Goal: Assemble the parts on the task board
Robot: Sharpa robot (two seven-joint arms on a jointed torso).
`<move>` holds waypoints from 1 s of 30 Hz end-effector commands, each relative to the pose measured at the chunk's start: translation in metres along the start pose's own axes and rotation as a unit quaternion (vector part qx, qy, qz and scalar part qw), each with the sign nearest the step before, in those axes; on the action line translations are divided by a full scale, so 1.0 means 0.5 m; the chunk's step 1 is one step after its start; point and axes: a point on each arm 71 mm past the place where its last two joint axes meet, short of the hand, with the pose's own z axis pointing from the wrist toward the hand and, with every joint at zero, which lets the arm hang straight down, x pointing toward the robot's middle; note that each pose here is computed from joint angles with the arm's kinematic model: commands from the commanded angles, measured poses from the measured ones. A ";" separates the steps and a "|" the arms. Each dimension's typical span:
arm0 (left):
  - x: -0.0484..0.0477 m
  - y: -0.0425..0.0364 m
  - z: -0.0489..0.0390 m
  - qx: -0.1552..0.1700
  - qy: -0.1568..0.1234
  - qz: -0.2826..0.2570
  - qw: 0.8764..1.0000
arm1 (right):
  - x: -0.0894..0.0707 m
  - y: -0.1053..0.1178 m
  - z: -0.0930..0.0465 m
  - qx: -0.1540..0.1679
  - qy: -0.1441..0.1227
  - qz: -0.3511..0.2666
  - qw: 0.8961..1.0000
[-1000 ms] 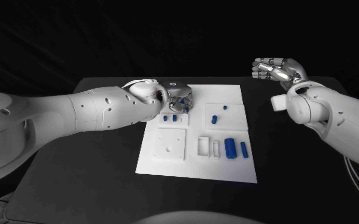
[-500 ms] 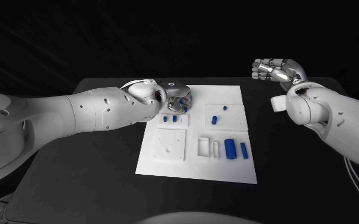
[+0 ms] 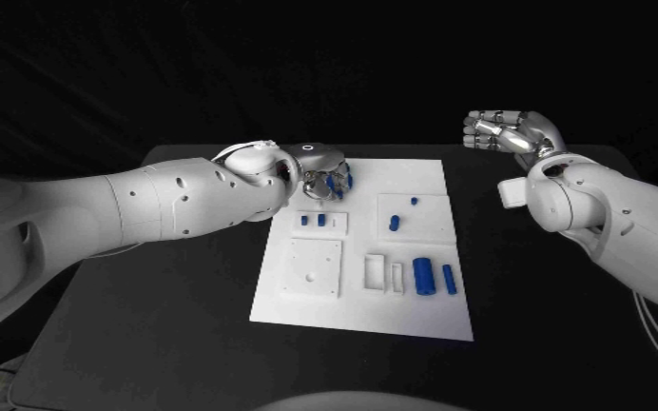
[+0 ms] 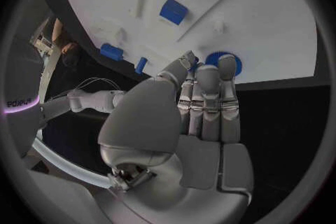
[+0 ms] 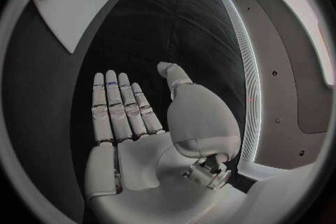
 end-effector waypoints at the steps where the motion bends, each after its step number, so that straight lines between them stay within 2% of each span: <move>1: -0.011 0.005 -0.011 -0.009 -0.001 -0.029 1.000 | 0.002 0.002 -0.001 -0.006 0.009 -0.001 1.000; 6: -0.025 0.020 -0.030 -0.021 0.002 -0.038 0.999 | 0.000 0.002 -0.001 -0.006 0.008 -0.002 1.000; 13: -0.027 0.042 -0.054 -0.037 0.012 -0.045 0.998 | -0.002 0.002 -0.002 -0.005 0.007 -0.002 1.000; 20: -0.023 0.054 -0.063 -0.045 0.017 -0.046 0.998 | -0.002 0.002 -0.002 -0.005 0.008 -0.002 1.000; 30: -0.005 0.064 -0.066 -0.051 0.026 -0.046 0.997 | -0.001 0.002 -0.002 -0.005 0.008 -0.002 1.000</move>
